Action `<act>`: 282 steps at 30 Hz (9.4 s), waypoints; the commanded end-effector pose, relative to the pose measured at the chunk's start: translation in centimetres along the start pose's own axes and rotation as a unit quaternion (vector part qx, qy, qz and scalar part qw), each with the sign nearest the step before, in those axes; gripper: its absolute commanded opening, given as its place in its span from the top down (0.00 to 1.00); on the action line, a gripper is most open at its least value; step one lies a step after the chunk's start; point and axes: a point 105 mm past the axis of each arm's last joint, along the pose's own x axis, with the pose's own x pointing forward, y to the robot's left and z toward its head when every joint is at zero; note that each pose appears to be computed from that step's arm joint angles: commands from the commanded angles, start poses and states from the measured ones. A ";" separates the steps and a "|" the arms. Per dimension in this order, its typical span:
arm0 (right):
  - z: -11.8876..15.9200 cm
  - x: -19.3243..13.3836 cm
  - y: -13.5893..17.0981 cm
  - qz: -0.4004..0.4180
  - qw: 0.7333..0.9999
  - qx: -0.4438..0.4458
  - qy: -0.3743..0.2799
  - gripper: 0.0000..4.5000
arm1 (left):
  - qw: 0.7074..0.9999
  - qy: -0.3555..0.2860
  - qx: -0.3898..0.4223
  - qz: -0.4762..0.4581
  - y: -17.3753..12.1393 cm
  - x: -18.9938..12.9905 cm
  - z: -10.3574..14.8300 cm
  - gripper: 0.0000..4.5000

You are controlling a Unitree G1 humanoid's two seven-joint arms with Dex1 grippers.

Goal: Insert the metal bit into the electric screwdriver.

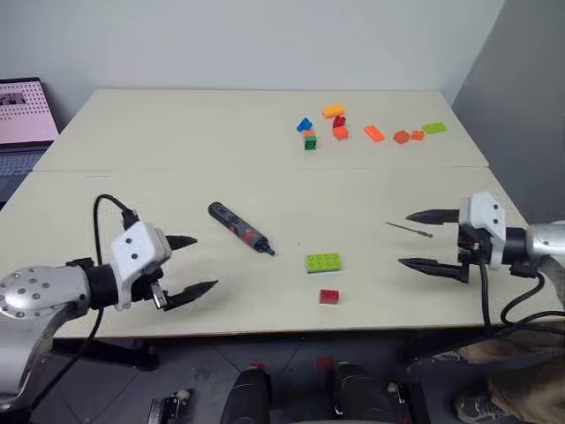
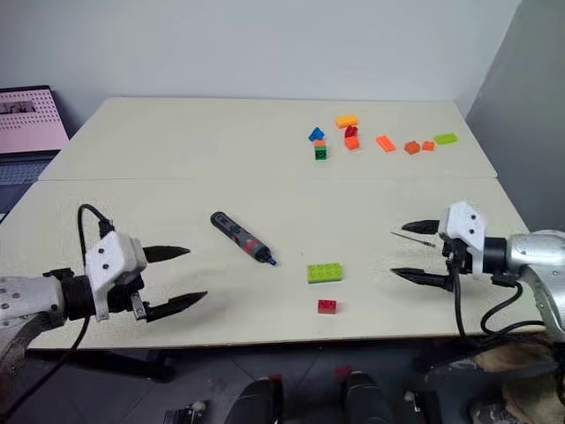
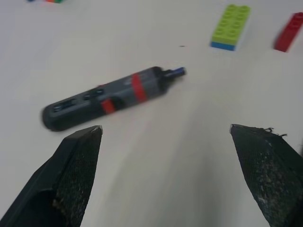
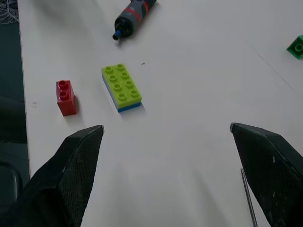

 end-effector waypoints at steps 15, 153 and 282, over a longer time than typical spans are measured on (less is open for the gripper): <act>-0.5 12.1 2.0 0.147 0.988 -0.038 -0.005 0.00 | 0.992 -0.045 0.036 -0.112 -4.9 4.0 1.2 0.00; -14.4 -4.4 -8.6 -0.558 0.782 0.269 0.062 0.89 | 0.970 -0.201 0.068 -0.114 -5.9 9.1 6.4 0.00; 8.9 2.6 2.0 -0.054 0.987 0.038 -0.147 0.00 | 0.906 -0.361 -0.068 0.208 5.3 14.5 13.2 0.63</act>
